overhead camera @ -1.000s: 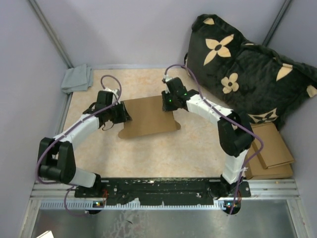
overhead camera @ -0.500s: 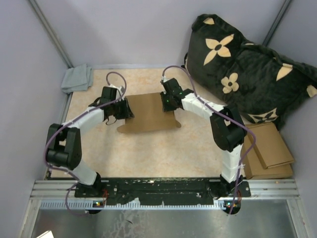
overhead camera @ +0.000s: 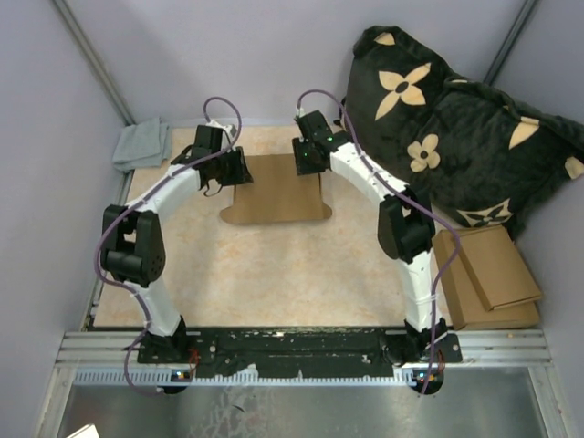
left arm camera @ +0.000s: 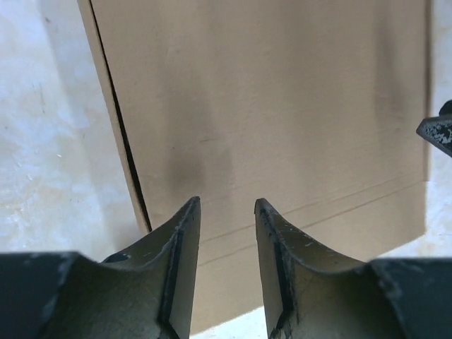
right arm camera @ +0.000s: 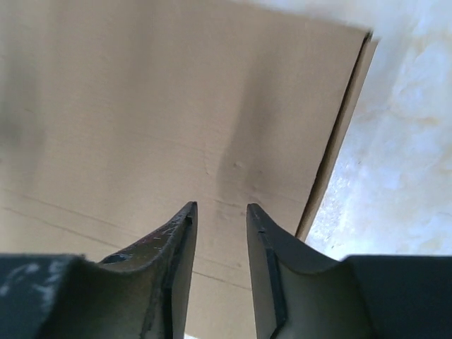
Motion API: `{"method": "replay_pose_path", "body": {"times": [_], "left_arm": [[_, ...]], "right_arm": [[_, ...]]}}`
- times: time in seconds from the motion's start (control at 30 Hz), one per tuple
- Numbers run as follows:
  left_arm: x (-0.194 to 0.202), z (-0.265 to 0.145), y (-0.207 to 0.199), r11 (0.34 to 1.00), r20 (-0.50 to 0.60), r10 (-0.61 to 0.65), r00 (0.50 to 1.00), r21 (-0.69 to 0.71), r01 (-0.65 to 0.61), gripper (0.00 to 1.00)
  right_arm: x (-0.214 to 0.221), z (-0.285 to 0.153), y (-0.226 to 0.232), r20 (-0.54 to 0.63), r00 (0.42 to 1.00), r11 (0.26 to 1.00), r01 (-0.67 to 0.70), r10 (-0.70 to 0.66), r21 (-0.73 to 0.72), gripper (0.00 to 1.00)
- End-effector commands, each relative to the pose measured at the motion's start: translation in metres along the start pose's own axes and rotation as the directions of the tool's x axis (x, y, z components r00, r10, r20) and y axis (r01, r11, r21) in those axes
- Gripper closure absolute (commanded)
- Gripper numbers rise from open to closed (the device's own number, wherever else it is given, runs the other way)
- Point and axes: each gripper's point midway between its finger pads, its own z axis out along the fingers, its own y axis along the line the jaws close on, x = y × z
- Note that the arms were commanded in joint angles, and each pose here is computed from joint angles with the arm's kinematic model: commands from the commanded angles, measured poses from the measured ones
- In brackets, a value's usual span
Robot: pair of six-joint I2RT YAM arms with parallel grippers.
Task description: Fold the paper box
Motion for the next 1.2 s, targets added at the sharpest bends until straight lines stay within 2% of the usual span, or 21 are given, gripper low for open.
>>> {"method": "replay_pose_path", "body": {"times": [0.0, 0.13, 0.17, 0.2, 0.23, 0.3, 0.33, 0.37, 0.47, 0.63, 0.67, 0.73, 0.83, 0.87, 0.97, 1.03, 1.17], "left_arm": [[-0.052, -0.054, -0.027, 0.997, 0.155, 0.057, 0.986, 0.039, -0.063, 0.55], [-0.060, -0.085, -0.027, 0.997, 0.231, 0.073, 0.970, 0.013, -0.078, 0.46], [-0.057, -0.090, -0.024, 0.997, 0.252, 0.073, 0.965, 0.008, -0.078, 0.42], [-0.055, -0.092, -0.016, 0.998, 0.303, 0.056, 0.951, -0.021, -0.052, 0.36], [-0.045, -0.089, -0.001, 0.998, 0.334, 0.009, 0.943, -0.060, 0.012, 0.28], [-0.020, -0.089, 0.013, 0.997, 0.327, -0.045, 0.944, -0.040, 0.061, 0.08], [-0.008, -0.090, 0.010, 0.998, 0.297, -0.064, 0.953, 0.016, 0.062, 0.01], [0.002, -0.091, 0.007, 0.997, 0.268, -0.060, 0.962, 0.058, 0.046, 0.00], [0.020, -0.096, 0.006, 0.997, 0.234, -0.009, 0.972, 0.081, -0.011, 0.00], [0.028, -0.099, 0.023, 1.000, 0.245, -0.010, 0.969, -0.003, 0.011, 0.00], [0.028, -0.098, 0.026, 1.000, 0.252, -0.016, 0.968, -0.020, 0.022, 0.00], [0.027, -0.095, 0.042, 0.988, 0.274, -0.095, 0.957, -0.094, 0.125, 0.08], [0.038, -0.087, 0.040, 0.984, 0.180, -0.136, 0.974, -0.093, 0.154, 0.11], [0.043, -0.083, 0.037, 0.983, 0.143, -0.150, 0.978, -0.082, 0.163, 0.17], [0.051, -0.072, 0.027, 0.991, 0.062, -0.133, 0.989, -0.022, 0.134, 0.52], [0.049, -0.069, 0.023, 0.996, 0.058, -0.089, 0.994, 0.005, 0.089, 0.62], [0.046, -0.068, 0.031, 0.998, 0.062, -0.034, 0.997, -0.050, 0.037, 0.37]], "right_arm": [[-0.069, -0.073, 0.007, 0.157, 0.987, 0.999, 0.029, -0.025, -0.020, 0.62], [-0.085, -0.118, 0.001, 0.194, 0.975, 0.993, -0.117, 0.110, 0.024, 0.57], [-0.077, -0.122, 0.002, 0.171, 0.981, 0.996, -0.093, 0.091, 0.007, 0.45], [-0.057, -0.114, 0.003, 0.116, 0.992, 0.999, -0.037, 0.039, -0.017, 0.19], [-0.038, -0.105, 0.003, 0.088, 0.996, 0.999, -0.010, 0.014, -0.044, 0.15], [0.007, -0.087, -0.007, 0.007, 1.000, 0.999, -0.024, 0.024, -0.041, 0.16], [0.019, -0.085, -0.008, -0.001, 0.999, 0.998, -0.034, 0.034, -0.051, 0.16], [0.029, -0.085, -0.010, 0.000, 0.998, 0.998, -0.057, 0.057, -0.036, 0.17], [0.042, -0.092, -0.022, 0.021, 0.996, 0.996, -0.089, 0.089, 0.010, 0.17], [0.054, -0.098, -0.026, 0.026, 0.995, 0.995, -0.099, 0.099, 0.011, 0.15], [0.055, -0.098, -0.026, 0.028, 0.994, 0.995, -0.104, 0.103, 0.010, 0.14], [0.058, -0.098, -0.025, 0.025, 0.994, 0.994, -0.106, 0.106, -0.001, 0.13], [0.063, -0.093, -0.022, 0.016, 0.994, 0.994, -0.103, 0.104, -0.023, 0.13], [0.065, -0.091, -0.021, 0.014, 0.994, 0.994, -0.106, 0.106, -0.028, 0.13], [0.066, -0.084, -0.021, 0.011, 0.991, 0.991, -0.130, 0.130, -0.021, 0.14], [0.063, -0.079, -0.020, 0.026, 0.987, 0.988, -0.156, 0.156, -0.023, 0.15], [0.060, -0.069, -0.013, 0.030, 0.976, 0.975, -0.216, 0.217, -0.046, 0.18]]}}
